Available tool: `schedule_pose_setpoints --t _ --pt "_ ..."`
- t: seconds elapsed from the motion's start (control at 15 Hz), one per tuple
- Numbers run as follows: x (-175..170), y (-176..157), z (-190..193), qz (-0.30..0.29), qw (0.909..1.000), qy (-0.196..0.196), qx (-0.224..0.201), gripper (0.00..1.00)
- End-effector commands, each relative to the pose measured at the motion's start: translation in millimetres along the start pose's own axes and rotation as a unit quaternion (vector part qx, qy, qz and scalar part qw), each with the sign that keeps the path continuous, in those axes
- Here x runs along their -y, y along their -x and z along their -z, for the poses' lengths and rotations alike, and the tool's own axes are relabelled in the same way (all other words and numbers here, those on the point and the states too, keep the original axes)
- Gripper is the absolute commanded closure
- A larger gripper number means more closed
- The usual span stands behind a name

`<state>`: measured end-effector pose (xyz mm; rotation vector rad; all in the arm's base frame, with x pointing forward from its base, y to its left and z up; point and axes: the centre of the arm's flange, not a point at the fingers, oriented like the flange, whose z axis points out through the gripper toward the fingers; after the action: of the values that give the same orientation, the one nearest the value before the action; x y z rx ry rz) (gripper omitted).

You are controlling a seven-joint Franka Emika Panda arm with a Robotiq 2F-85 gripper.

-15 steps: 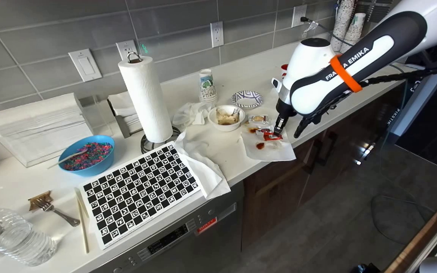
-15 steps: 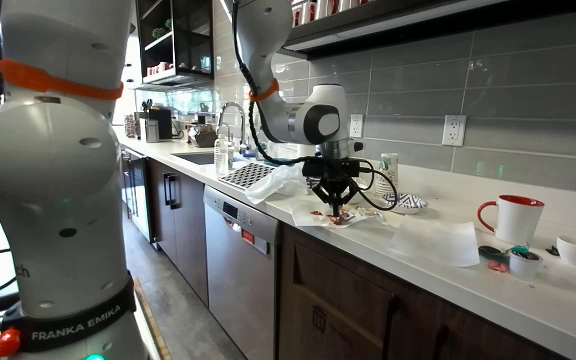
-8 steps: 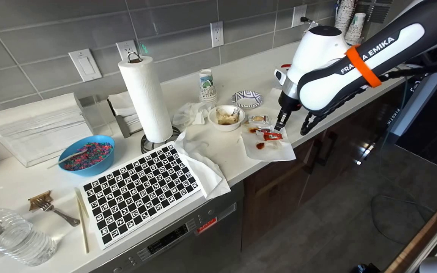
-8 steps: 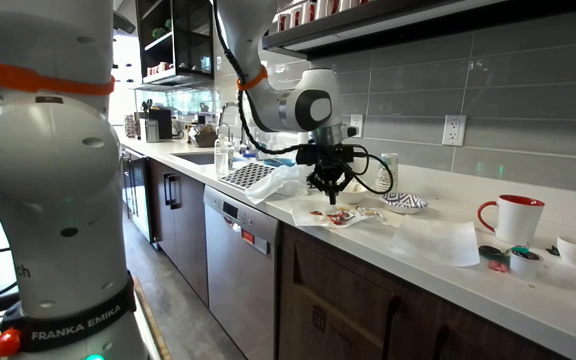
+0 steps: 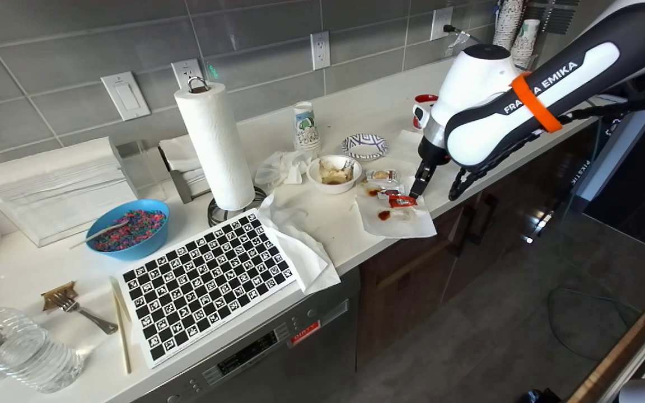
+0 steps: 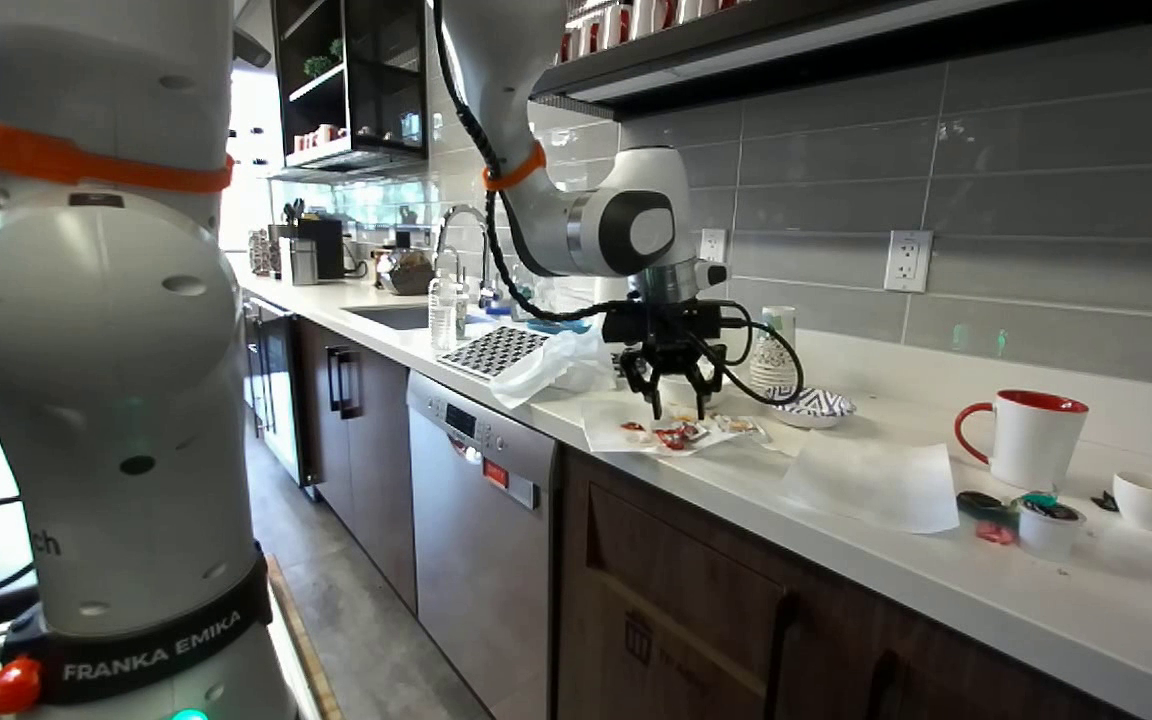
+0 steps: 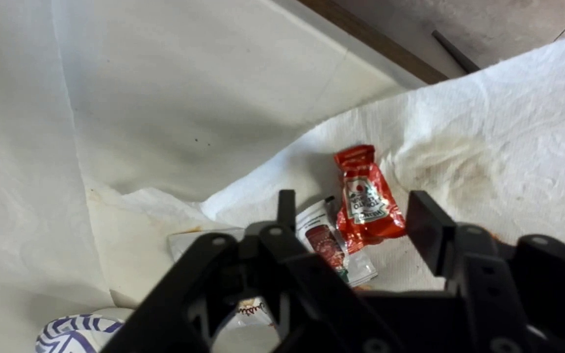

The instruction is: Put the tomato sachet inside the bin

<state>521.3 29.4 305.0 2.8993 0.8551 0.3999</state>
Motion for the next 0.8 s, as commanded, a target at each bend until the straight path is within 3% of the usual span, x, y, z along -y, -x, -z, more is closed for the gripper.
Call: schedule_pose_setpoints --t 0.0,0.2,0.47,0.6,0.67,0.73 --pt "-3 1 -13 0.009 0.9999 0.001 -0.007 0.12" --pt "0 1 -19 0.014 0.9999 -0.004 -0.004 0.18" --pt "1 3 -24 0.016 0.9998 -0.008 -0.001 0.36" --pt "1 3 -25 0.019 0.9998 -0.009 -0.001 0.37" --pt "0 2 -26 0.02 0.9998 -0.009 0.0 0.44" --pt "0 2 -27 0.021 0.9997 -0.009 -0.001 0.41"
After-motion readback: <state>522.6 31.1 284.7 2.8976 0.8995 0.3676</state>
